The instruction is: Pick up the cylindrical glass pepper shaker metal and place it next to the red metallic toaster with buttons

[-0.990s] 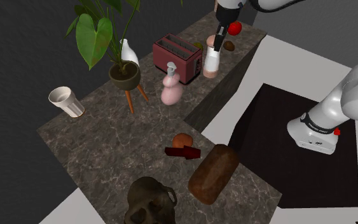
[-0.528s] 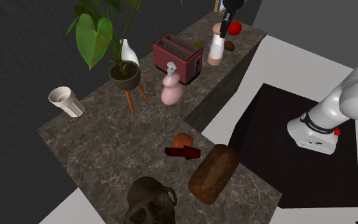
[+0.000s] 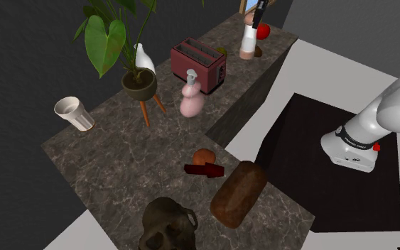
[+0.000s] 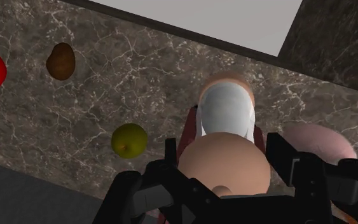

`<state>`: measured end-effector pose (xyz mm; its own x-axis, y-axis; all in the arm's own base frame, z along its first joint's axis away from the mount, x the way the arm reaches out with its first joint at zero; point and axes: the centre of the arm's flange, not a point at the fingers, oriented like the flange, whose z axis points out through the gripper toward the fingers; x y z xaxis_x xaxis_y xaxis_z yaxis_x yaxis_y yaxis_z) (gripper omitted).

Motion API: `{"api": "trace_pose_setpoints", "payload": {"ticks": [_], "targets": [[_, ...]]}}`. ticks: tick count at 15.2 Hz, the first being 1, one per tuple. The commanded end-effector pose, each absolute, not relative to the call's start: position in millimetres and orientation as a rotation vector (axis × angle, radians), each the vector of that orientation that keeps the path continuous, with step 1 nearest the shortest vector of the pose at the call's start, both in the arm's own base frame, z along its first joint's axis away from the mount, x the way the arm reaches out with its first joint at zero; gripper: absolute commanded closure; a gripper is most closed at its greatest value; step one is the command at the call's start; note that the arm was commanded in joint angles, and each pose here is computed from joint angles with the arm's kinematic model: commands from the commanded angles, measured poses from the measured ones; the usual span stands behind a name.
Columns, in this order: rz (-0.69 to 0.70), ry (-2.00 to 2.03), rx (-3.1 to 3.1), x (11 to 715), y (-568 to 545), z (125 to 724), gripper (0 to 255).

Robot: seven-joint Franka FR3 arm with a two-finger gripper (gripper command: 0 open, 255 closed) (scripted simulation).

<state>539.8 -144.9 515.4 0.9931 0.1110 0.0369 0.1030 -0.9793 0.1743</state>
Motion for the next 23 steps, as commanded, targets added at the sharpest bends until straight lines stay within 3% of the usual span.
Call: {"api": "trace_pose_setpoints", "payload": {"ticks": [1, 4, 23], "targets": [[0.07, 0.162, 2.963, 544, -168, 516, 255], [0.07, 0.162, 2.963, 550, -216, 516, 255], [0.07, 0.162, 2.963, 550, -216, 416, 255]]}}
